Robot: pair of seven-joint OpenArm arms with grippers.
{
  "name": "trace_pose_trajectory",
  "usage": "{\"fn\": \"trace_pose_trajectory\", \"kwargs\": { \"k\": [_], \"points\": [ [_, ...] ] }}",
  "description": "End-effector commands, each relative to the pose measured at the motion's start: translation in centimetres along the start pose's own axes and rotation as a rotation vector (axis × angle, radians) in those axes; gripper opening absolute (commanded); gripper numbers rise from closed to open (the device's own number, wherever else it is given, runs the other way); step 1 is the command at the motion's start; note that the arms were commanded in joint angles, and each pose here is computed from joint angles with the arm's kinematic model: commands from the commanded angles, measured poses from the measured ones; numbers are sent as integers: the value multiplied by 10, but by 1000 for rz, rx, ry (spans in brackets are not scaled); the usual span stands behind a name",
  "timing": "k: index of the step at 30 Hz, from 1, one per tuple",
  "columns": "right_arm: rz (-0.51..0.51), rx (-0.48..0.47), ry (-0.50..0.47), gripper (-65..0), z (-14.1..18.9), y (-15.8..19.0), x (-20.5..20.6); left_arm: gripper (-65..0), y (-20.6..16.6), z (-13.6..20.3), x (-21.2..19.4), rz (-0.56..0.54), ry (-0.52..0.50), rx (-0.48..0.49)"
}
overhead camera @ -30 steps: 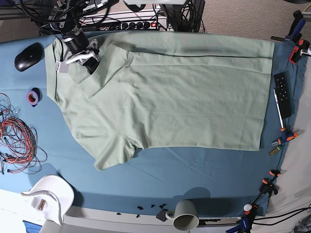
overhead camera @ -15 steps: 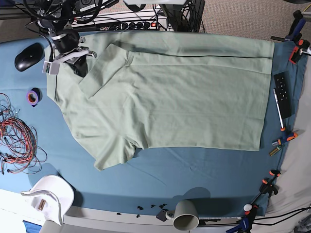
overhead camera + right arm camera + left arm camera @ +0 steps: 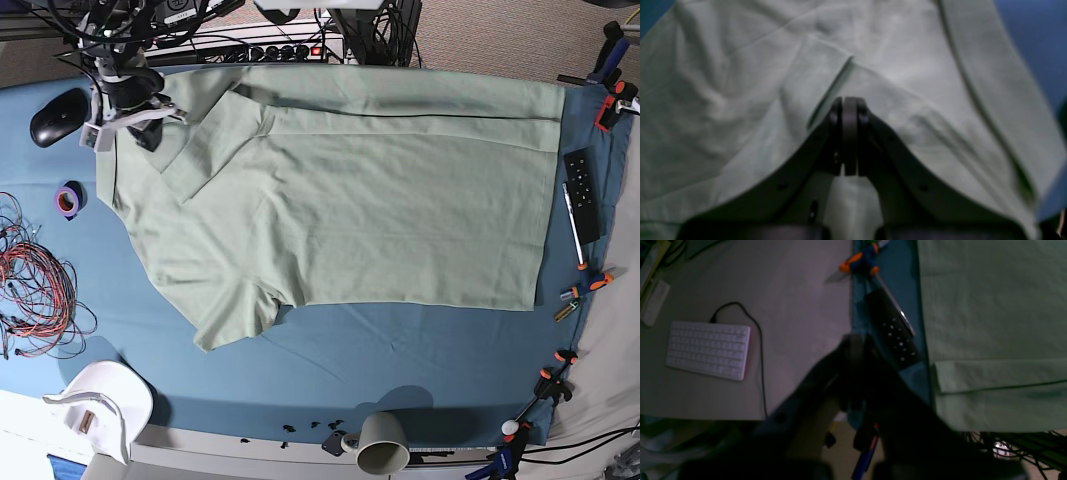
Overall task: Fold the T-shirt properly
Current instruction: 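Grasp the sleeve nearest the right gripper and lift it, then fold the held sleeve inward over the shirt body with the right gripper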
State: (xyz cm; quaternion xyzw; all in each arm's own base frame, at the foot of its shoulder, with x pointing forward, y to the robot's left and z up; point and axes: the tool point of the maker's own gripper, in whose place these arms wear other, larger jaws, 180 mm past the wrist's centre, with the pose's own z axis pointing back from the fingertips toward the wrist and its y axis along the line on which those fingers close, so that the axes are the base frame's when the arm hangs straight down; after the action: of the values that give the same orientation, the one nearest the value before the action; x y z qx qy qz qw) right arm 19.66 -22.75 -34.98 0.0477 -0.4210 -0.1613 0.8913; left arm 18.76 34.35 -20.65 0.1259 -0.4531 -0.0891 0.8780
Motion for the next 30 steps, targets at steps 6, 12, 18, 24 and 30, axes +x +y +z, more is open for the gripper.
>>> {"fn": "trace_pose_trajectory", "kwargs": {
  "k": [6,12,18,24,30],
  "points": [
    [22,37,51,-650,-18,16,-24,-650,2,2,11,-20,-35,3],
    [22,72,58,-650,-22,29,-27,-650,2,2,11,-20,-36,3],
    [30,145,-4,-650,-33,56,-6,-650,2,2,11,-20,-36,3],
    [93,186,-112,-650,-47,84,34,-650,2,2,11,-20,-36,3],
    [136,174,-218,-650,-54,92,76,-650,2,2,11,-20,-35,3]
  ]
}}
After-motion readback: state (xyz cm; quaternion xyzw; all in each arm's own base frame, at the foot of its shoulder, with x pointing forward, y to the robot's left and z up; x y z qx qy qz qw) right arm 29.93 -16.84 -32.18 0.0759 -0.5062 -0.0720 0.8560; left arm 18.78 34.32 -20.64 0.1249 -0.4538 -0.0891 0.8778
